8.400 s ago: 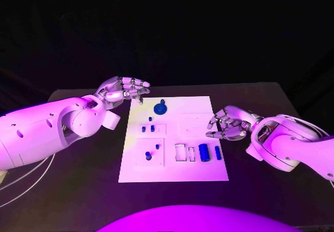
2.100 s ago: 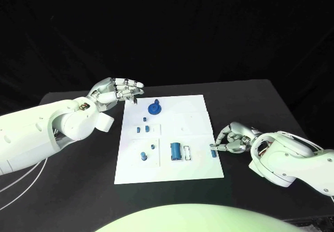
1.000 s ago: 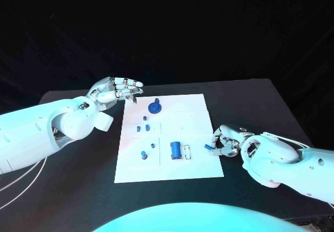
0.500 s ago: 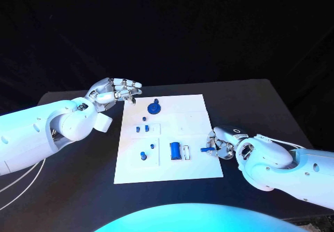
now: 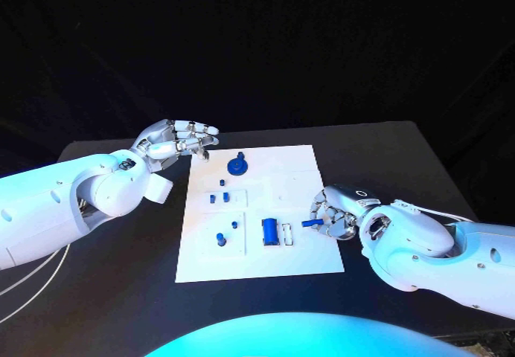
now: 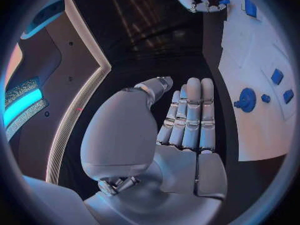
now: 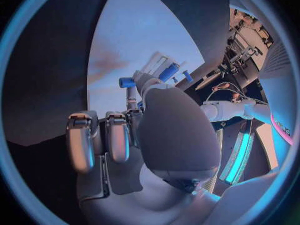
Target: Assemble the parts on the task board
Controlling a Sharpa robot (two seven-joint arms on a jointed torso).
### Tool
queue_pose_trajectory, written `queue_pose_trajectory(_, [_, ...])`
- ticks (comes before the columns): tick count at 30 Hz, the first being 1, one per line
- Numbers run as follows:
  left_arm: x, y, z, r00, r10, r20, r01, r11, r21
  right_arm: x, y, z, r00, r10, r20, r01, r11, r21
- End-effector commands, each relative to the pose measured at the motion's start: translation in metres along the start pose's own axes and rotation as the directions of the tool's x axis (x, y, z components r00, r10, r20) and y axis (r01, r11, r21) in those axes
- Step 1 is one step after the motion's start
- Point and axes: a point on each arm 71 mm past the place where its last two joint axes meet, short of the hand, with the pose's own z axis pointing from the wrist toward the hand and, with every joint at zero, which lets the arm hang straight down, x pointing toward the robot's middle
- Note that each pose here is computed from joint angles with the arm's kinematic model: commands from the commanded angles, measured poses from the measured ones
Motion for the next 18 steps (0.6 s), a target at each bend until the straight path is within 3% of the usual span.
queue_pose_trajectory(1, [0.0012, -0.0012, 0.0000, 1.000, -0.007, -0.004, 0.007, 1.000, 0.010, -0.001, 0.004, 0.000, 0.999, 0.043, 0.002, -0.043, 0.999, -0.009])
queue_pose_trajectory(8, [0.0011, -0.0014, -0.0004, 1.000, -0.006, -0.003, 0.006, 1.000, 0.010, 0.004, 0.008, 0.005, 0.995, 0.091, -0.041, -0.091, 0.996, 0.002])
queue_pose_trajectory(18, [0.0015, -0.0015, -0.0005, 1.000, -0.007, -0.004, 0.007, 1.000, 0.010, 0.024, 0.013, 0.012, 0.962, 0.221, -0.161, -0.211, 0.975, 0.073])
